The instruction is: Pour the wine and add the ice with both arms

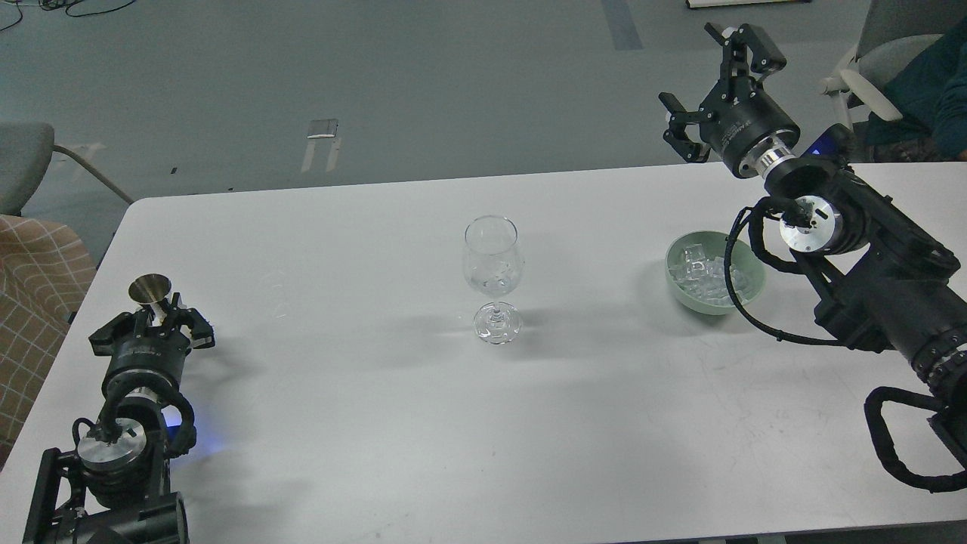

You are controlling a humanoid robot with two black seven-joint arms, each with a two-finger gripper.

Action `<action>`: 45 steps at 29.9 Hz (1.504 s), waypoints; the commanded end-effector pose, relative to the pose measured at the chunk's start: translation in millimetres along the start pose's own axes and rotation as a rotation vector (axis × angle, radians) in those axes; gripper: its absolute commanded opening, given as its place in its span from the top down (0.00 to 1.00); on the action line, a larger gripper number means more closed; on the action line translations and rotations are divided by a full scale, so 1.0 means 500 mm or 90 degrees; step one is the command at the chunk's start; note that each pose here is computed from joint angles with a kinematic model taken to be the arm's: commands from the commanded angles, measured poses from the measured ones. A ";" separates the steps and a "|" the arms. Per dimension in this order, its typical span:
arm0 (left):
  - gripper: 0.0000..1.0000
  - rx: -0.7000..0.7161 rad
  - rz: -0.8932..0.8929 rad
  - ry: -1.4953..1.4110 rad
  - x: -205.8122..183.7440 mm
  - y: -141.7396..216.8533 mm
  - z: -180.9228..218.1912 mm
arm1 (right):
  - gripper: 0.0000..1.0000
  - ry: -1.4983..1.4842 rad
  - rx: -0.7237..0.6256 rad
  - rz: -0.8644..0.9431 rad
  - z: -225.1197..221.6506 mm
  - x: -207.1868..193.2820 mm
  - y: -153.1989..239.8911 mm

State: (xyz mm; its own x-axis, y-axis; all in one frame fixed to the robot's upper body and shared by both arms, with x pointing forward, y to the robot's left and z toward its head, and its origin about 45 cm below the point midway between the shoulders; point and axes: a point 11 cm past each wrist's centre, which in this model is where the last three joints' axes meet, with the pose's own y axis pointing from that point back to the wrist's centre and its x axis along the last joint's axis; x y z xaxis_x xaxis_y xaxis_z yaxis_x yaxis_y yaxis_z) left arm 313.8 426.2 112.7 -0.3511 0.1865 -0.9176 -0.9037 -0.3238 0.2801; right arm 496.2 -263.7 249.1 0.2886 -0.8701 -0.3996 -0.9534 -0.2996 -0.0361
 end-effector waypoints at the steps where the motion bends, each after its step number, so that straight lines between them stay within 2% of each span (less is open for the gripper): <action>1: 0.67 0.000 0.004 0.000 -0.001 -0.001 0.000 | 0.00 -0.001 0.000 -0.001 0.001 -0.002 -0.001; 4: 0.59 0.002 0.005 -0.001 0.000 -0.001 -0.001 | 0.00 -0.001 0.000 -0.001 0.001 -0.002 -0.001; 12: 0.52 0.007 0.008 -0.002 0.000 -0.001 -0.006 | 0.00 -0.001 0.000 -0.001 0.001 -0.002 0.000; 15: 0.46 0.008 0.009 -0.003 -0.002 -0.002 -0.008 | 0.00 -0.001 0.000 -0.001 0.001 -0.002 -0.001; 20: 0.31 0.013 0.011 -0.005 -0.002 -0.002 -0.013 | 0.00 0.000 0.000 0.000 0.000 0.000 0.000; 22: 0.17 0.019 0.017 -0.009 -0.002 -0.003 -0.021 | 0.00 0.000 -0.001 0.000 0.001 0.001 0.001; 27: 0.02 0.024 0.015 -0.010 -0.005 -0.004 -0.024 | 0.00 0.000 -0.001 0.000 0.001 0.001 0.001; 45: 0.02 0.023 0.034 -0.004 0.030 0.019 -0.010 | 0.00 0.000 0.000 0.001 0.000 0.002 0.001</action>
State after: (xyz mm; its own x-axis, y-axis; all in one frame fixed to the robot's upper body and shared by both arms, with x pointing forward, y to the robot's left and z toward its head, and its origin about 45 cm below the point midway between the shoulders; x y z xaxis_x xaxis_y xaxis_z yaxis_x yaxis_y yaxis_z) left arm 305.8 419.7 103.0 -0.3939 0.1769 -0.9020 -0.8951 -0.2967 0.3327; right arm 496.0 -264.9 248.8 0.2863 -0.8706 -0.4001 -0.9541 -0.2974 -0.0356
